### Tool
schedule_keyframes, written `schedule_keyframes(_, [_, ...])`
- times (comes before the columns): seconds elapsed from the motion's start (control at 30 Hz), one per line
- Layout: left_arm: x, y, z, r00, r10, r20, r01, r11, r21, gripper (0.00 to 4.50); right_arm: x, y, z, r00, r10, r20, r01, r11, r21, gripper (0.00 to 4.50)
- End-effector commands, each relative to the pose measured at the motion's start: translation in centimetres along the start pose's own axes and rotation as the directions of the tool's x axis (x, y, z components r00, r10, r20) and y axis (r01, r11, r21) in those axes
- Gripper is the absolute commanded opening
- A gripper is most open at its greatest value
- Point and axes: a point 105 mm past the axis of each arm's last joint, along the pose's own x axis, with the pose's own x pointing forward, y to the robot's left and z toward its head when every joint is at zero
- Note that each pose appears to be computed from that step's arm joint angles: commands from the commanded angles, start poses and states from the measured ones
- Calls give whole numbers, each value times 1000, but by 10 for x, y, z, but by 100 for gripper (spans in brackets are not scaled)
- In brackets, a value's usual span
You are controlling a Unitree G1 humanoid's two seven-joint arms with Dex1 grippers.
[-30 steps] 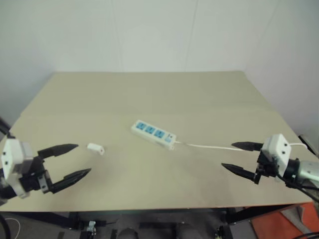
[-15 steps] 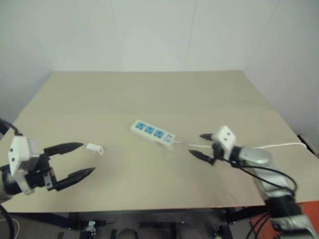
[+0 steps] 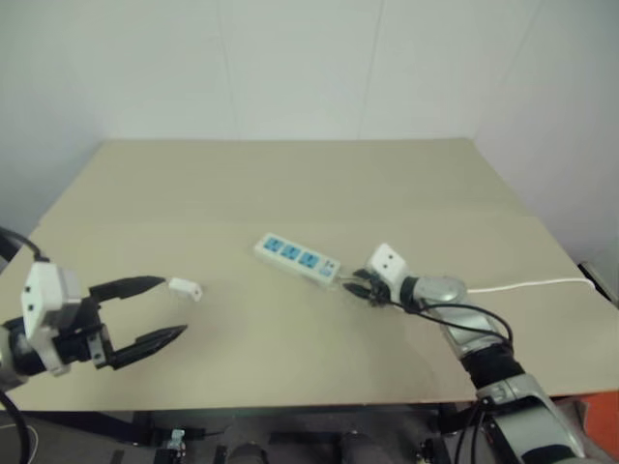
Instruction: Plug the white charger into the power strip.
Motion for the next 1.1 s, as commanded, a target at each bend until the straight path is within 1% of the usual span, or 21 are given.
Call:
schedule_keyframes(0.03, [2, -1, 7, 1000, -14, 4, 14, 999, 42, 450, -1, 8, -5, 1000, -2, -26, 3, 1000, 17, 62])
schedule_keyframes(0.1, [4, -2, 7, 1000, -20, 5, 20, 999, 40, 450, -3, 15, -5, 1000, 2, -29, -1, 1000, 23, 2])
schedule_keyframes(0.17, [5, -2, 7, 1000, -27, 5, 27, 999, 39, 450, -6, 23, -3, 999, -10, -33, 12, 999, 47, 0])
schedule_keyframes(0.27, [6, -2, 7, 999, -37, 3, 37, 999, 36, 450, -11, 33, 1, 997, -66, -45, 71, 990, 120, 0])
schedule_keyframes(0.33, [7, -2, 7, 999, -42, 2, 42, 998, 35, 450, -13, 43, 4, 997, -75, -32, 79, 985, 153, 0])
schedule_keyframes(0.47, [8, -1, 7, 999, -54, -1, 54, 998, 35, 450, -20, 68, 11, 999, -23, 25, 18, 983, 183, 0])
schedule_keyframes(0.53, [9, 0, 7, 998, -58, -2, 58, 998, 36, 450, -21, 77, 12, 999, -28, 33, 20, 977, 212, 0])
schedule_keyframes(0.63, [10, 0, 7, 998, -65, -2, 65, 997, 37, 450, -21, 94, 19, 998, 8, 69, -23, 977, 211, 0])
schedule_keyframes(0.7, [10, 1, 7, 998, -67, -2, 67, 997, 38, 450, -22, 102, 21, 995, 37, 88, -56, 973, 226, 71])
schedule_keyframes(0.73, [10, 1, 7, 998, -68, -3, 68, 997, 38, 450, -22, 104, 22, 995, 40, 88, -60, 971, 233, 97])
schedule_keyframes(0.8, [10, 0, 7, 998, -70, -3, 70, 997, 39, 450, -22, 105, 22, 995, 44, 90, -64, 969, 237, 168])
schedule_keyframes(0.9, [10, 0, 7, 997, -72, -4, 72, 997, 40, 450, -28, 100, 20, 993, 57, 100, -77, 974, 211, 281])
schedule_keyframes(0.97, [9, 0, 7, 997, -73, -7, 73, 996, 41, 450, -37, 95, 19, 988, 97, 122, -120, 973, 198, 349])
schedule_keyframes(1.0, [9, -1, 7, 997, -73, -8, 73, 996, 41, 450, -43, 92, 20, 984, 113, 141, -140, 970, 201, 395])
schedule_keyframes(1.07, [8, -1, 6, 997, -72, -10, 72, 997, 42, 450, -52, 84, 24, 977, 99, 190, -141, 966, 217, 445])
schedule_keyframes(1.1, [8, -1, 6, 997, -72, -11, 72, 997, 42, 450, -54, 80, 26, 974, 87, 207, -133, 966, 222, 445])
